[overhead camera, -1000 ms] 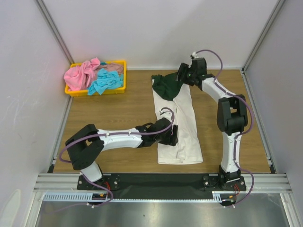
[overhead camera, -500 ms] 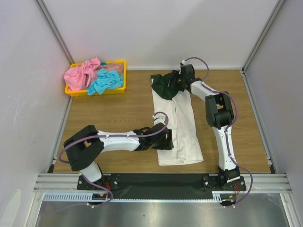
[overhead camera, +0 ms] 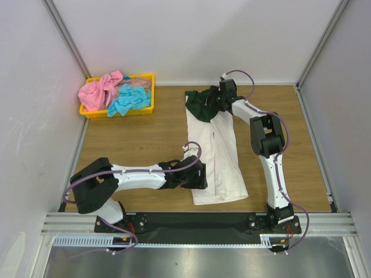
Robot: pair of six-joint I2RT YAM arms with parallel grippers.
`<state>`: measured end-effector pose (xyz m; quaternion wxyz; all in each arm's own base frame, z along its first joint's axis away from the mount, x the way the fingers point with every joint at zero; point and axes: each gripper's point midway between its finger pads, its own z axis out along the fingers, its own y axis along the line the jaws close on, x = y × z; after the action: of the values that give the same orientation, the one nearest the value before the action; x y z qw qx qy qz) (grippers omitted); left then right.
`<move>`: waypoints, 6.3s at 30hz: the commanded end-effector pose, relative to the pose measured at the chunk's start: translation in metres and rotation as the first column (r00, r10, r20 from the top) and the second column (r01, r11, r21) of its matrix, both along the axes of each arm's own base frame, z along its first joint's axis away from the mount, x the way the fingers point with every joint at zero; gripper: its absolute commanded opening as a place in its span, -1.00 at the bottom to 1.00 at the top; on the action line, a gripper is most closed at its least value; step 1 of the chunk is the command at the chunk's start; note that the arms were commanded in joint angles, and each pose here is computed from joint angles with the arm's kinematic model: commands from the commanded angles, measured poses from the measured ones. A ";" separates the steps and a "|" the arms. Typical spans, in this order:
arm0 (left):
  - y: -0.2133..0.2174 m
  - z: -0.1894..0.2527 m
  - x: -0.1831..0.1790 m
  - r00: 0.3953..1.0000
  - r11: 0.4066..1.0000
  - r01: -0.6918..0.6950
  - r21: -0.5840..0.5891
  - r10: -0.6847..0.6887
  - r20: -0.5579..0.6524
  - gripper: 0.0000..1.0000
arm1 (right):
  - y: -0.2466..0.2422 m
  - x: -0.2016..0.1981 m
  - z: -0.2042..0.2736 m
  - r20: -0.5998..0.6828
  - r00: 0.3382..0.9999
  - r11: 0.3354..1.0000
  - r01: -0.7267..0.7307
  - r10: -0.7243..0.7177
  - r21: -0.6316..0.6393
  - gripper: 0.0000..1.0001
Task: Fold and stack the t-shirts
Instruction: Fold the tshirt
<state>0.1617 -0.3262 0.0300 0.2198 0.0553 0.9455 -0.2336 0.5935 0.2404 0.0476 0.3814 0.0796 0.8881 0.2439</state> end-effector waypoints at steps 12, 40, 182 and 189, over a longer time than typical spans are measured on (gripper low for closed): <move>0.023 0.086 0.032 0.955 0.994 0.088 0.063 -0.102 0.278 0.53 | -0.014 -0.045 0.171 0.219 0.975 0.999 -0.048 0.046 0.005 0.50; 0.029 0.030 -0.012 0.994 0.979 -0.106 -0.176 0.106 -0.009 0.38 | -0.132 -0.395 0.016 -0.324 0.932 0.987 0.156 -0.162 -0.047 0.27; -0.079 0.016 -0.018 0.996 0.967 0.026 -0.255 -0.046 -0.076 -0.04 | -0.075 -0.208 -0.030 -0.204 0.975 0.995 0.079 -0.089 -0.054 -1.00; -0.078 0.012 -0.019 0.995 0.967 0.012 -0.253 -0.036 -0.089 -0.15 | -0.075 -0.210 -0.032 -0.208 0.974 0.996 0.078 -0.087 -0.053 -1.00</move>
<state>0.1417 -0.3896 0.0294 0.1779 0.0332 0.9253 -0.3332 0.3828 0.1682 0.0232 0.2911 0.1343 0.9236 0.2101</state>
